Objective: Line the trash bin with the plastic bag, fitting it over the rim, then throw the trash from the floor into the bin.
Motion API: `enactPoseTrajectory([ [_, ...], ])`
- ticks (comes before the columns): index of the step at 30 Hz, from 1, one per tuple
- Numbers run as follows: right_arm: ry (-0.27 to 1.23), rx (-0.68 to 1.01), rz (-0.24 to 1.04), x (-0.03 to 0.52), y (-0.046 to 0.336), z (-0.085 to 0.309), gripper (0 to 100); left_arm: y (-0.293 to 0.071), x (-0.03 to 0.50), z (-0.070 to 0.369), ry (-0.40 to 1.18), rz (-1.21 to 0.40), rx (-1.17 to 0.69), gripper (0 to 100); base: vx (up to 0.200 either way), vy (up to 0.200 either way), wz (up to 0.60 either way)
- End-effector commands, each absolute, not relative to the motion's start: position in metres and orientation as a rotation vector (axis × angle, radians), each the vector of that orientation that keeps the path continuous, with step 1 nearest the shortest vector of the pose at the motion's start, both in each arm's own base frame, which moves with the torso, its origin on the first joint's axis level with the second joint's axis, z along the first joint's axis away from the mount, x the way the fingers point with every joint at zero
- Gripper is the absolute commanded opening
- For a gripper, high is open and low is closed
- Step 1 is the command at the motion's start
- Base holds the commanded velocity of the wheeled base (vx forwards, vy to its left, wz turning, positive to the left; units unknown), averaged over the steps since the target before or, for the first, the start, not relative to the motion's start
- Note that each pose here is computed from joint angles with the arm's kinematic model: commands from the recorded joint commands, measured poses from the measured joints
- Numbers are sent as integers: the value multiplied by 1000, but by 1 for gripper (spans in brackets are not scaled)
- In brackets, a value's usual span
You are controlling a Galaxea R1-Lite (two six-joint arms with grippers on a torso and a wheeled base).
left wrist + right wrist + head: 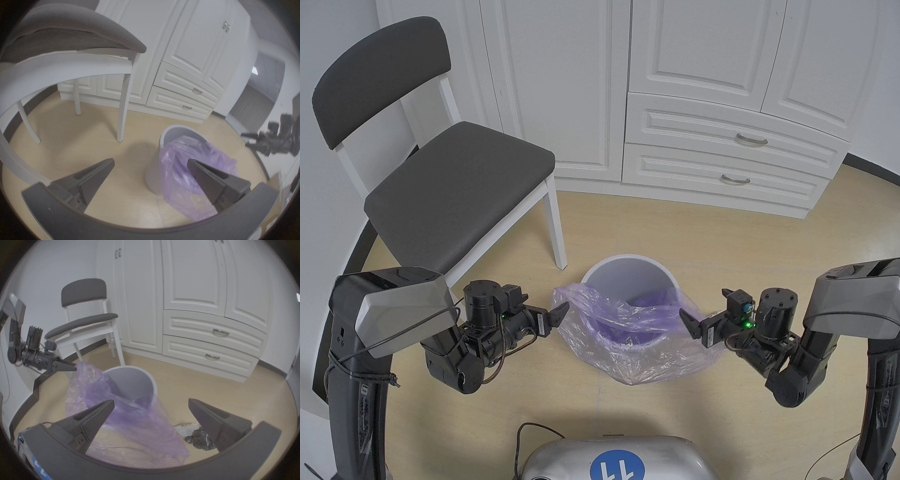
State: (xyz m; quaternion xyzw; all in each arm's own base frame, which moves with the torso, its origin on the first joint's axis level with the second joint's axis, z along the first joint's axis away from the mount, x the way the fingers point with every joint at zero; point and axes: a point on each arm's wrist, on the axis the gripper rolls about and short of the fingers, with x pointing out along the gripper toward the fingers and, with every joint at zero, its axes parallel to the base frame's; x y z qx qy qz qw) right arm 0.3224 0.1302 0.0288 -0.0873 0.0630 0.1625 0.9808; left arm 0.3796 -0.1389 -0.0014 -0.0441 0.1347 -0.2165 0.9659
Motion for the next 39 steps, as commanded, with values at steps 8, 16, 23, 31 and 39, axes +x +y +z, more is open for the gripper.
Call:
enactPoseTrajectory([
  [8,175,-346,392,296,194,-11,100,-126,357,20,276,-442,4,100,0,0,0],
  [16,160,-352,376,306,225,-40,100,-126,354,22,273,-443,6,100,0,0,0],
  [23,126,-329,329,318,233,-43,100,-127,354,25,264,-444,5,100,0,0,0],
  [31,82,-298,281,338,234,-43,100,-127,355,26,256,-438,4,100,0,0,0],
  [39,56,-252,253,348,232,-39,0,-127,355,28,251,-436,3,100,0,0,0],
])
